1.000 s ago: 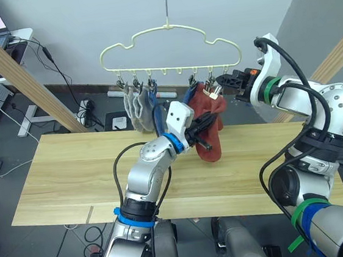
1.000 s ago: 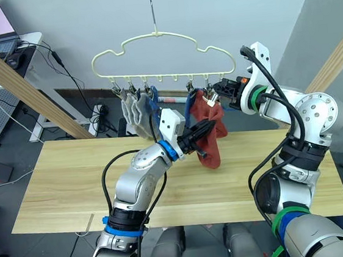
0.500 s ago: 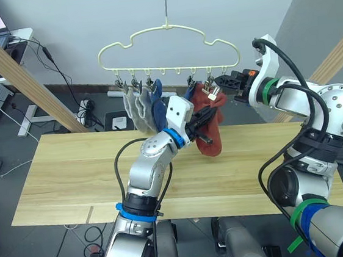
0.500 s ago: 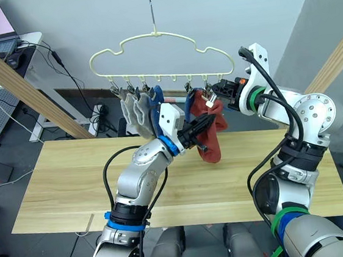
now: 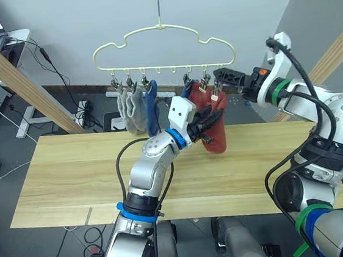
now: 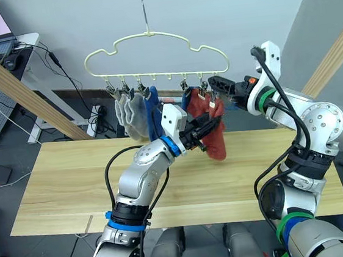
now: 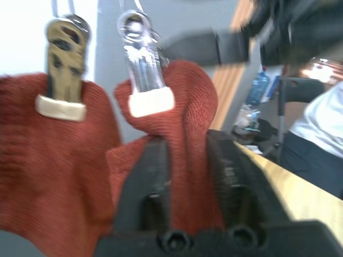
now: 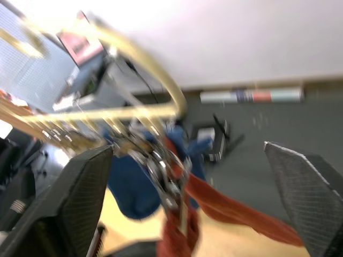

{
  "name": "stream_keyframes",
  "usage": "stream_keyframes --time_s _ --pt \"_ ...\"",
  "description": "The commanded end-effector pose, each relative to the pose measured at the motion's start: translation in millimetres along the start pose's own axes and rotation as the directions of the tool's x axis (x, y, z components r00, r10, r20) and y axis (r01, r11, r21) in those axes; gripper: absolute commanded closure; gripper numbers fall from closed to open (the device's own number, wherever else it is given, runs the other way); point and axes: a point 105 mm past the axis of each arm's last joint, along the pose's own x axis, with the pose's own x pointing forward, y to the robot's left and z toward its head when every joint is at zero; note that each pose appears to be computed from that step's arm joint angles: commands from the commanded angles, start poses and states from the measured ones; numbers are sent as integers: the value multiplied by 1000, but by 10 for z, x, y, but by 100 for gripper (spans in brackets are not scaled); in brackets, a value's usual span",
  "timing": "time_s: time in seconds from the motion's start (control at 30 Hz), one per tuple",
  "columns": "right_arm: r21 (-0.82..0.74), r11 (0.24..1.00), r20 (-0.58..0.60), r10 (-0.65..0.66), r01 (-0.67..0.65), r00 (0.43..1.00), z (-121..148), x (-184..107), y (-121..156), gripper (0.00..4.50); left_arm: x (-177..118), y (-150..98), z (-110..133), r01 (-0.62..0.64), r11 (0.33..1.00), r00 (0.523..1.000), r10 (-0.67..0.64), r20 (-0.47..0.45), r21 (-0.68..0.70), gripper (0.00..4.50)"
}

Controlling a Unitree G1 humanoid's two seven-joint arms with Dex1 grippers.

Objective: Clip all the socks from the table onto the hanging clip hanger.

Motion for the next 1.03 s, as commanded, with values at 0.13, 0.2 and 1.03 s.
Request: stream_keyframes --time_s 0.13,0.2,1.03 --pt "-198 980 -22 -33 28 999 -333 -234 -112 0 -258 127 -397 -62 998 993 58 -104 -32 84" --pt "-281 959 -67 -39 18 997 -520 -303 -168 0 -417 236 -495 -118 993 983 117 -139 3 20" --pt "-538 797 -174 -425 276 888 -1609 -934 -1103 0 -2666 932 -1024 -652 716 589 685 -429 249 3"
